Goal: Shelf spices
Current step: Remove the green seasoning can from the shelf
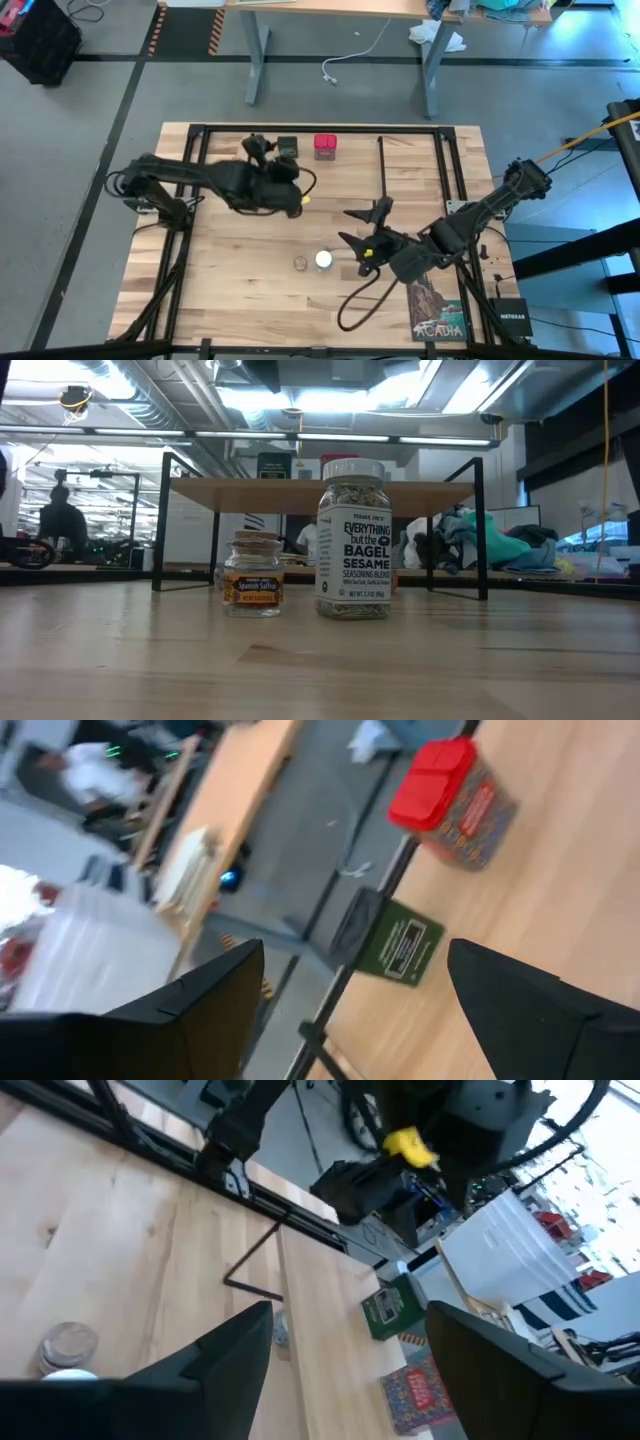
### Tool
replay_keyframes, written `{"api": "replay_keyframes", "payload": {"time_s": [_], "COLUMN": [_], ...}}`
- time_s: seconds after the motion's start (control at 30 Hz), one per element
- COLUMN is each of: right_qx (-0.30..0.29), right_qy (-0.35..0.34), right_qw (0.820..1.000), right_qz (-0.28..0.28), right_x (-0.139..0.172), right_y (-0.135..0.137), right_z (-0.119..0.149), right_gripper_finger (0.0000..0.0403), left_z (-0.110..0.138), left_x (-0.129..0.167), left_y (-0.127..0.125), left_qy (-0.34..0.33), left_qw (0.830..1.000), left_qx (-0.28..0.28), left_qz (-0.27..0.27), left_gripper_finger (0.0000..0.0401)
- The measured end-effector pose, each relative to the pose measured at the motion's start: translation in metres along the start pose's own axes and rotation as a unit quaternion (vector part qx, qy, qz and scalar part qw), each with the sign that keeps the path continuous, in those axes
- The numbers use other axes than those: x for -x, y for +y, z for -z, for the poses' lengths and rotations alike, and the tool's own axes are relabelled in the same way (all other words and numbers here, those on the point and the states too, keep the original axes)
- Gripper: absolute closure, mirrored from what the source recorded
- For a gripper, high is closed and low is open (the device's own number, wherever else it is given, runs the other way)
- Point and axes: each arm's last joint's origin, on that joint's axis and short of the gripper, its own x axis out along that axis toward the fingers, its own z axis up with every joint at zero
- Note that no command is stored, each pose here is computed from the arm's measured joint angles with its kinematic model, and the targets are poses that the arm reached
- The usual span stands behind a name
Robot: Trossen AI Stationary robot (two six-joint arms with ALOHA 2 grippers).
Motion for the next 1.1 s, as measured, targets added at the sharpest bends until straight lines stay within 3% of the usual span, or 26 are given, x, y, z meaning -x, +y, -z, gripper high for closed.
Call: {"api": "replay_keyframes", "payload": {"time_s": [0.23, 0.7, 1.1], "right_qx": [-0.007, -0.057, -0.117], "right_qy": [-0.012, -0.038, -0.061], "right_qw": [1.000, 0.997, 0.991], "right_qz": [0.005, 0.041, 0.038], "right_x": [0.016, 0.051, 0.075], "right_y": [0.007, 0.023, 0.032], "right_z": [-0.003, -0.007, -0.008], "right_gripper_finger": [0.0134, 0.0134, 0.0134], "left_z": [-0.005, 0.008, 0.024], "left_x": [-0.016, -0.085, -0.122], "left_y": [0.040, 0.092, 0.110], "left_qy": [-0.007, 0.046, 0.082], "left_qw": [0.997, 0.979, 0.956], "left_qx": [-0.016, -0.046, -0.054], "left_qz": [0.076, 0.195, 0.276], "left_gripper_finger": [0.0091, 0.0091, 0.0091]}}
